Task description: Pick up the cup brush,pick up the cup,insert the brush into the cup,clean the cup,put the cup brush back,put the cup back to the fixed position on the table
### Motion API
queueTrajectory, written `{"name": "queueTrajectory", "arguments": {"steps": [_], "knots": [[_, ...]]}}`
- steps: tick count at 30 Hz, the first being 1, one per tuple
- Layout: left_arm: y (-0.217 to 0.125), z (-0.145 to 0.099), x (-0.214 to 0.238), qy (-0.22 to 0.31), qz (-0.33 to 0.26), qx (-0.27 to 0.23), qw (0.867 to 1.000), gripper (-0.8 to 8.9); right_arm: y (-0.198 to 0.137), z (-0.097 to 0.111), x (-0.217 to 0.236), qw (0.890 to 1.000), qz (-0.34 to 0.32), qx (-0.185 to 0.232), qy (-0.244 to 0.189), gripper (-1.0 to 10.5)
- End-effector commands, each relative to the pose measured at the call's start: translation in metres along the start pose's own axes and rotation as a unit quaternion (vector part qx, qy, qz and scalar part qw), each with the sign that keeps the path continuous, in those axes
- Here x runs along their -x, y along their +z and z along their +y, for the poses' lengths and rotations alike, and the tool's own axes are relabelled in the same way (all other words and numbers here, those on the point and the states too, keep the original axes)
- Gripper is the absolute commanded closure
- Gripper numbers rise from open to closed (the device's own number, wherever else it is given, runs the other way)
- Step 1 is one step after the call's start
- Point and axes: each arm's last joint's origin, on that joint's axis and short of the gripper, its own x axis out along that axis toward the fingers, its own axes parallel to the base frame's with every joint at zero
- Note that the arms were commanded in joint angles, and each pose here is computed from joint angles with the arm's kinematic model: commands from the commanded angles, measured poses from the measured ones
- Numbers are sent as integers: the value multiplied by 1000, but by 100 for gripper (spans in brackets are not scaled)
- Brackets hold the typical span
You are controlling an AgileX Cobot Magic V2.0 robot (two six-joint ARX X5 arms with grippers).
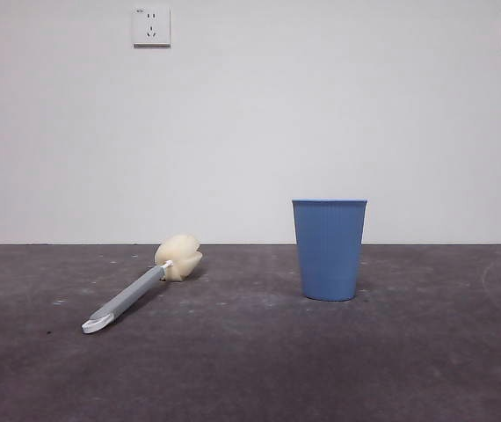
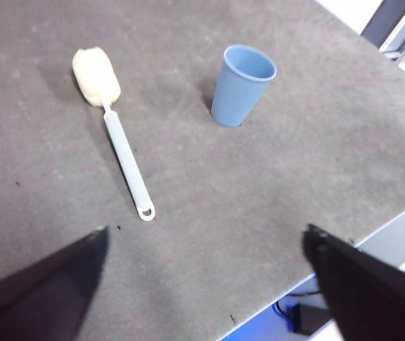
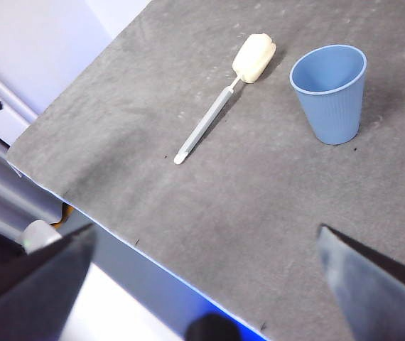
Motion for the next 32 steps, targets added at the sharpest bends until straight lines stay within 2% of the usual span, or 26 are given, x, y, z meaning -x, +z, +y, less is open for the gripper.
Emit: {"name": "queueTrajectory", "arguments": {"steps": [1,8,16,23,32], "knots": [[8,5,-9,2,8,-1,1000,271,1,0,0,1000,-2,1,0,322],[32,24,-56,4,44,33,998,279,2,-2,-2,1000,4,-6,0,322],[38,33,-140,50,122,25,991,279,4,-4,-5,1000,11,-14,0,322],[40,26,-209,105,202,-7,974,280,6,-8,-9,1000,20,-22,0,322],[42,28,-277,146,255,-18,956,283,6,-9,-10,999,23,-25,0,322]]}}
